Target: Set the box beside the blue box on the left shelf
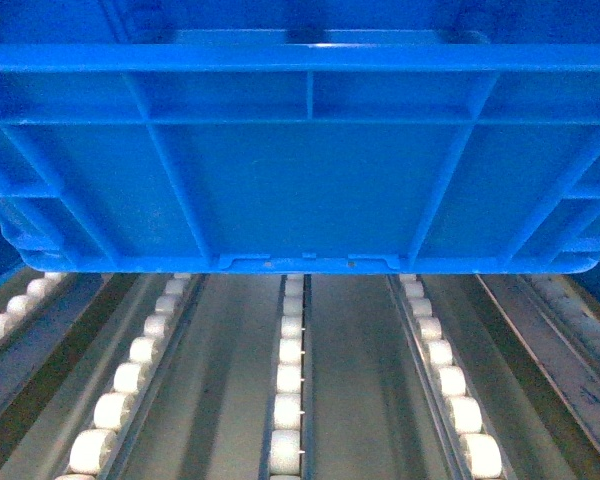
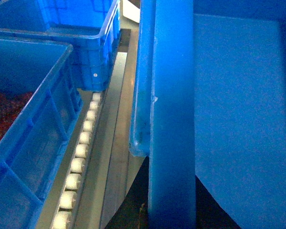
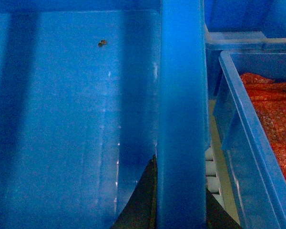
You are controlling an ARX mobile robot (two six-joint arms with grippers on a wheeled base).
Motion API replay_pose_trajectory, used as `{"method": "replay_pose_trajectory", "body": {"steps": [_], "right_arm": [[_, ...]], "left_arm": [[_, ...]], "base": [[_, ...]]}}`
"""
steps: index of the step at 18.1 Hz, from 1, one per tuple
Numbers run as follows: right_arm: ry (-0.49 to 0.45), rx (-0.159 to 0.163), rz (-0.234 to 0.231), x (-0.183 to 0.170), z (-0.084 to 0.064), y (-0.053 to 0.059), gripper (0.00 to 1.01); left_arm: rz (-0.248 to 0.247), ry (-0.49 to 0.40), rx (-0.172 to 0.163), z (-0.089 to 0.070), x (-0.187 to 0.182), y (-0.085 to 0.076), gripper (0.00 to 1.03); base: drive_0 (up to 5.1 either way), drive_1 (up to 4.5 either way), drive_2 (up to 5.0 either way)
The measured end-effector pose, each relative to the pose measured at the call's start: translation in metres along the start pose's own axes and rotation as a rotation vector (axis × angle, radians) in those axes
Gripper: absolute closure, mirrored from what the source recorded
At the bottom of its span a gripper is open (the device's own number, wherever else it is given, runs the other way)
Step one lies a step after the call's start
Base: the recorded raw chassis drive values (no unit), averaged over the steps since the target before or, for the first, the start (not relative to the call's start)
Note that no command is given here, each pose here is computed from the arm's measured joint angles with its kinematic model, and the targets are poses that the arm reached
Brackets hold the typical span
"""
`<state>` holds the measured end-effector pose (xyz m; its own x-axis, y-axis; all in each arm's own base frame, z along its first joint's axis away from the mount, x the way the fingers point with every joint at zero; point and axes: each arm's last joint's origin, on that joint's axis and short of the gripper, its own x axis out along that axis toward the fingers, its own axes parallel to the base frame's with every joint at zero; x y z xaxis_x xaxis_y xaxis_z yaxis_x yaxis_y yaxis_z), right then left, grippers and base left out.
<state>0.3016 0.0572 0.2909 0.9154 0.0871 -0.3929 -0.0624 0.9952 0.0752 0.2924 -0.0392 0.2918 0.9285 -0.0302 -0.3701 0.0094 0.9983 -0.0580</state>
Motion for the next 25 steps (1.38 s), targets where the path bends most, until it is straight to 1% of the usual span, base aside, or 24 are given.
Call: {"method": "replay_pose_trajectory", "body": {"steps": [19, 20, 21, 22, 23, 24, 25], "right_arm": [[0.0, 0.0, 0.0, 0.0, 0.0, 0.0, 0.93], [-0.007, -0.002, -0.003, 0.0, 0.001, 0.0, 0.93], [-0.118, -0.024, -0.057, 0.002, -0.005, 0.004, 0.93], [-0.222, -0.046, -0.117, 0.002, -0.01, 0.009, 0.93], [-0.266, -0.054, -0.144, 0.001, -0.006, 0.011, 0.93], [-0.266, -0.059, -0.15, -0.001, -0.003, 0.013, 0.93], [-0.22, -0.051, -0.14, -0.001, -0.003, 0.013, 0.93]], "left_arm": [[0.0, 0.0, 0.0, 0.0, 0.0, 0.0, 0.97], [0.001, -0.01, 0.003, 0.001, 0.0, 0.0, 0.97], [-0.001, -0.091, 0.015, -0.005, 0.003, 0.0, 0.97], [-0.008, -0.17, 0.013, -0.011, 0.005, 0.0, 0.97], [-0.02, -0.194, 0.015, -0.007, 0.005, -0.001, 0.97], [-0.033, -0.195, 0.02, -0.004, 0.003, -0.001, 0.97], [-0.032, -0.162, 0.032, -0.003, 0.002, 0.0, 0.97]], "base": [[0.0, 0.0, 0.0], [0.0, 0.0, 0.0], [0.0, 0.0, 0.0], [0.0, 0.0, 0.0], [0.0, 0.0, 0.0], [0.0, 0.0, 0.0], [0.0, 0.0, 0.0]]}}
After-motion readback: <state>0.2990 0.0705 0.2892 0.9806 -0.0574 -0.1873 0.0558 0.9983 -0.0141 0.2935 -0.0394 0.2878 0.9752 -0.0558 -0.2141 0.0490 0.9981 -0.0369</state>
